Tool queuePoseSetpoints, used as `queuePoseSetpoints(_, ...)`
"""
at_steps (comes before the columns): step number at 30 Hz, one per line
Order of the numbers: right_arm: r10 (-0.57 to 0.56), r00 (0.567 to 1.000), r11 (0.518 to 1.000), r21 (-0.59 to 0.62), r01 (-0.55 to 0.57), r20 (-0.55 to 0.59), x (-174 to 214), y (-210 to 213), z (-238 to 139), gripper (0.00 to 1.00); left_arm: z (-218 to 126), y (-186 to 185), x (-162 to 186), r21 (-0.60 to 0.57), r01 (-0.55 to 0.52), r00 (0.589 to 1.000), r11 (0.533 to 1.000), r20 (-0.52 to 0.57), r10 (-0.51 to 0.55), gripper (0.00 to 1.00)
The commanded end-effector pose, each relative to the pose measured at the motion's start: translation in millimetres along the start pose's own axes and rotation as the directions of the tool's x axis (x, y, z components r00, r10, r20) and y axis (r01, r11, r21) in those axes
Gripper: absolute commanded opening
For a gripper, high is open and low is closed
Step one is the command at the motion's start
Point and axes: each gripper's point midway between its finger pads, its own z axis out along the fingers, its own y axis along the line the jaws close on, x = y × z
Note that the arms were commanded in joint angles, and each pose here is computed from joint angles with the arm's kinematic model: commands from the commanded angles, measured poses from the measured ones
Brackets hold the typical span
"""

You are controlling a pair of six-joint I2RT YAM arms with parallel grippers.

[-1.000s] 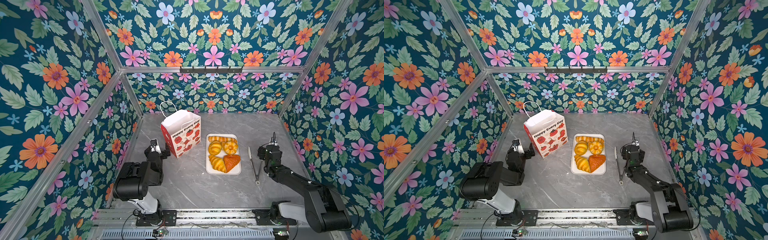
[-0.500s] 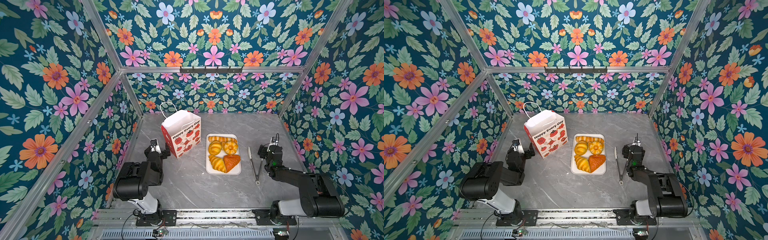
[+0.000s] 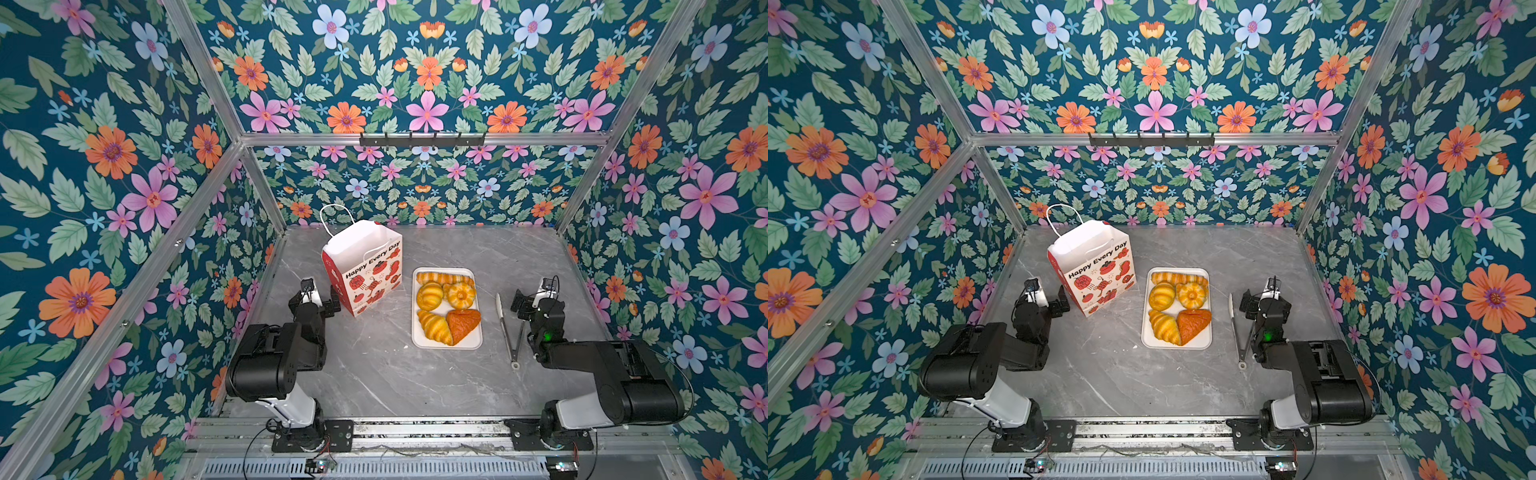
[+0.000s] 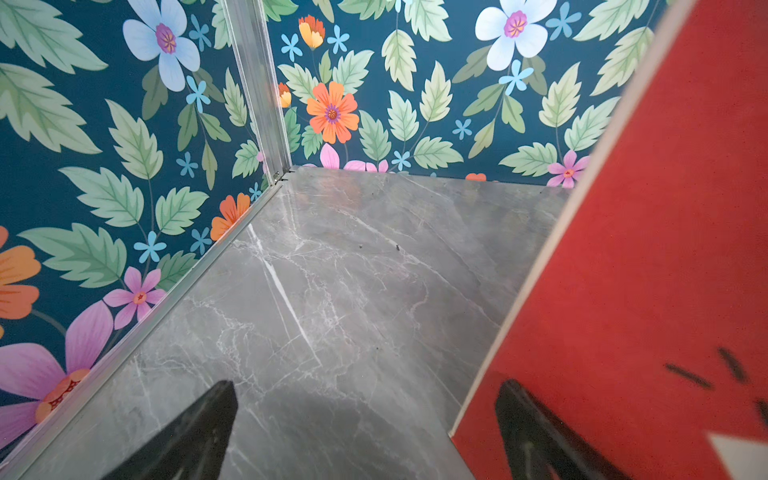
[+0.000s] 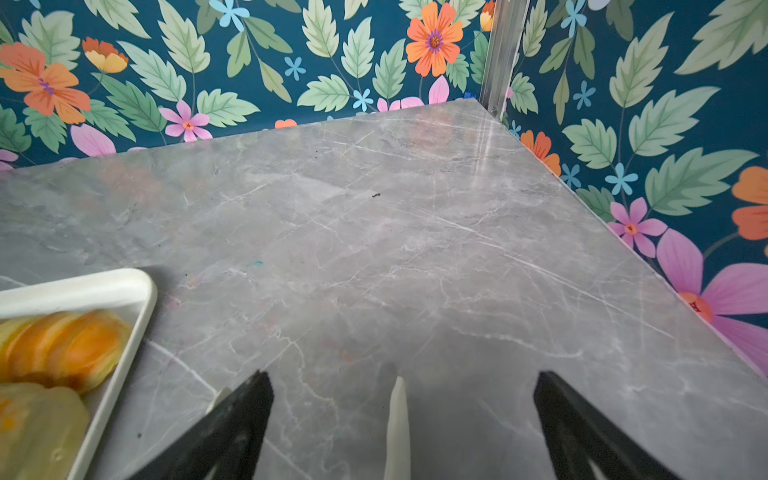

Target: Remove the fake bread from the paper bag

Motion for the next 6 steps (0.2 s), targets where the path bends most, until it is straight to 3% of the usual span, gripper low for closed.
queuePoseSetpoints(1,0.0,1.0,1.0,0.002,0.0,0.022,-6.8,0.0,0.0,0.99,1.7,-0.2,-3.1,-0.007,-0.012,1.0,1.0,0.008,0.012,1.0)
queuePoseSetpoints(6,-0.001,1.0,1.0,0.002,0.001,0.023,-7.0,0.1,-0.3,0.99,0.0,-0.3,-3.9,-0.007,-0.012,1.0,1.0,0.015,0.013,1.0)
